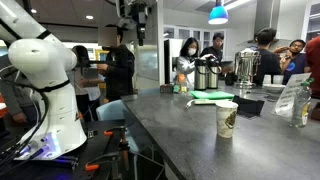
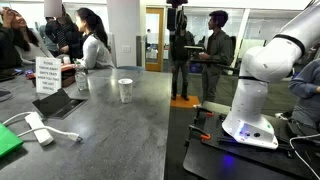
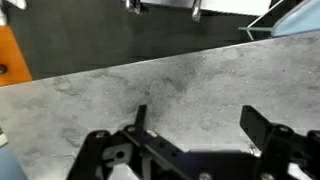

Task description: Remove the marker from the cup and put it on the table

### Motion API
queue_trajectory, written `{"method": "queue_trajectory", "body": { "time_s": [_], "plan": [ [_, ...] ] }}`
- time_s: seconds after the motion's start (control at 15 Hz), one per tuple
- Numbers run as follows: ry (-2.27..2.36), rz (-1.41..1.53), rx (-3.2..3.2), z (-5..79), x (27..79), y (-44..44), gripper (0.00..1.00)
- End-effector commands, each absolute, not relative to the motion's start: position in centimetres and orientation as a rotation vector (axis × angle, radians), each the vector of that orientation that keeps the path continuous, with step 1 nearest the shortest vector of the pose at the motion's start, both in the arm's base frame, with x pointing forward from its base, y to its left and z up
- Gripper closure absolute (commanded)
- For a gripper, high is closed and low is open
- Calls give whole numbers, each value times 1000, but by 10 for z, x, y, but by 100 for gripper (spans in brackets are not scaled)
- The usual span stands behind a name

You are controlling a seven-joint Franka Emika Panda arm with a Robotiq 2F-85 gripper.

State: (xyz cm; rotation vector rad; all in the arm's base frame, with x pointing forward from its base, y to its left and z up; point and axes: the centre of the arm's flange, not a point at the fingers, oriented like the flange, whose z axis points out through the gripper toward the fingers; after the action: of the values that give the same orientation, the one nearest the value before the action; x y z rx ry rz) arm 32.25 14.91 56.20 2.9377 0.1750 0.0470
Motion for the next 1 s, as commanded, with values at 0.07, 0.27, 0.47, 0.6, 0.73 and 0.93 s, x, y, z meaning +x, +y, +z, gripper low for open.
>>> {"method": "queue_trajectory", "body": {
  "time_s": [0.07, 0.27, 0.47, 0.6, 0.73, 0.93],
  "plan": [
    [175, 47, 2938, 562, 323, 149, 0],
    [175, 47, 2938, 562, 323, 149, 0],
    [101, 102, 2966, 559, 338, 144, 0],
    [-24, 148, 3002, 554, 359, 134, 0],
    [-164, 188, 3022, 540, 384, 117, 0],
    [-258, 218, 3022, 510, 415, 95, 0]
  ]
}}
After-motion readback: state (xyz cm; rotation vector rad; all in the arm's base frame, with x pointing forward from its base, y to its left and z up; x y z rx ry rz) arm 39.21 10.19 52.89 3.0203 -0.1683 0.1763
